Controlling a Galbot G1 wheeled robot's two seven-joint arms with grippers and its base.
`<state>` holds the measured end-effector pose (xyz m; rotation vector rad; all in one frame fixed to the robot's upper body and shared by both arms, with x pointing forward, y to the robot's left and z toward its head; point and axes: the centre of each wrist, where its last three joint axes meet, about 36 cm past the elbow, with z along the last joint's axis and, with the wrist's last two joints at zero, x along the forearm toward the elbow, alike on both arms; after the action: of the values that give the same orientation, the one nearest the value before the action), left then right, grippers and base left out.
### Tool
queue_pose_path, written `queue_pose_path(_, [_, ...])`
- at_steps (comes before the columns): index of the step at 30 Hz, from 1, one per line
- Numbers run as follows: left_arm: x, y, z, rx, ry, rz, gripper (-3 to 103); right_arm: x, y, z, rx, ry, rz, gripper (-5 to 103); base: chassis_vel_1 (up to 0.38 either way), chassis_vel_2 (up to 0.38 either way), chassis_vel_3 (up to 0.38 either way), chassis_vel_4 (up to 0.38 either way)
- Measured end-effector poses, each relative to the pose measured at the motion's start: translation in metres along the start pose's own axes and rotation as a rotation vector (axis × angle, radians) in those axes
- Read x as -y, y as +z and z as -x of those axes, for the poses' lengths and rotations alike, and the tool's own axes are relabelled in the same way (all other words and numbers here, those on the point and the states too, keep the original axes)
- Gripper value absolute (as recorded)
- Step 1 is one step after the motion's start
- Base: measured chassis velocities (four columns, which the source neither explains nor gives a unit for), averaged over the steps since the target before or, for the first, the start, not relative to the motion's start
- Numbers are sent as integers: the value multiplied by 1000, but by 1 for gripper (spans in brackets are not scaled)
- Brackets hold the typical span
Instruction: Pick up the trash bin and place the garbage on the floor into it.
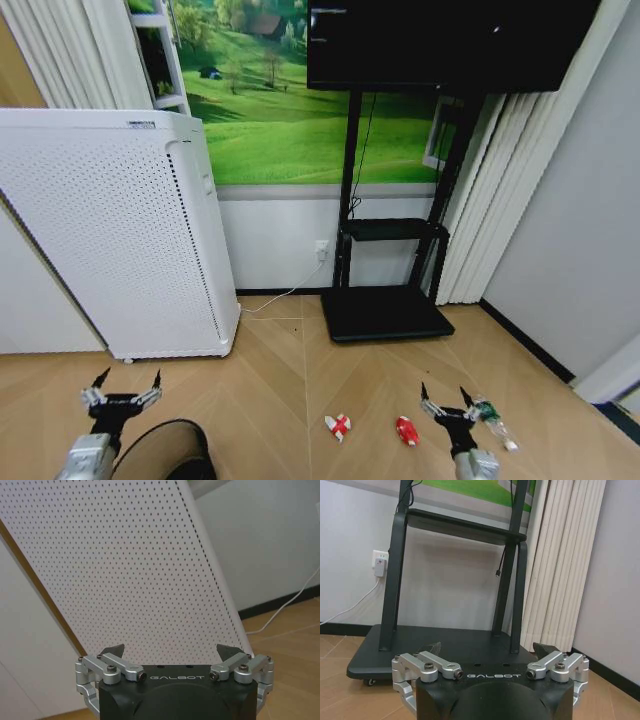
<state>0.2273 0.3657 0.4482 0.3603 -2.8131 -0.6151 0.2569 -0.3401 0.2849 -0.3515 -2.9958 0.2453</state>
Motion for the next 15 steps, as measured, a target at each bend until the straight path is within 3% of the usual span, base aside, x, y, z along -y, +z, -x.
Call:
queue_pose_path(3, [-7,16,-11,-75,8,17,100,-1,-1,2,-6,5,-5,100,0,0,0,0])
queue_pose_path(6, [-8,19,-15,-97,13,25,100,-1,-1,4,-6,4,-4,100,0,0,0,0])
queue_pose_path(11, [-11,37,-25,-213,37,35,100,-1,-1,12,-5,5,12,100,0,0,0,0])
queue_pose_path(15, [-11,48,-26,-260,52,42,100,-1,1,15,-7,6,16,100,0,0,0,0])
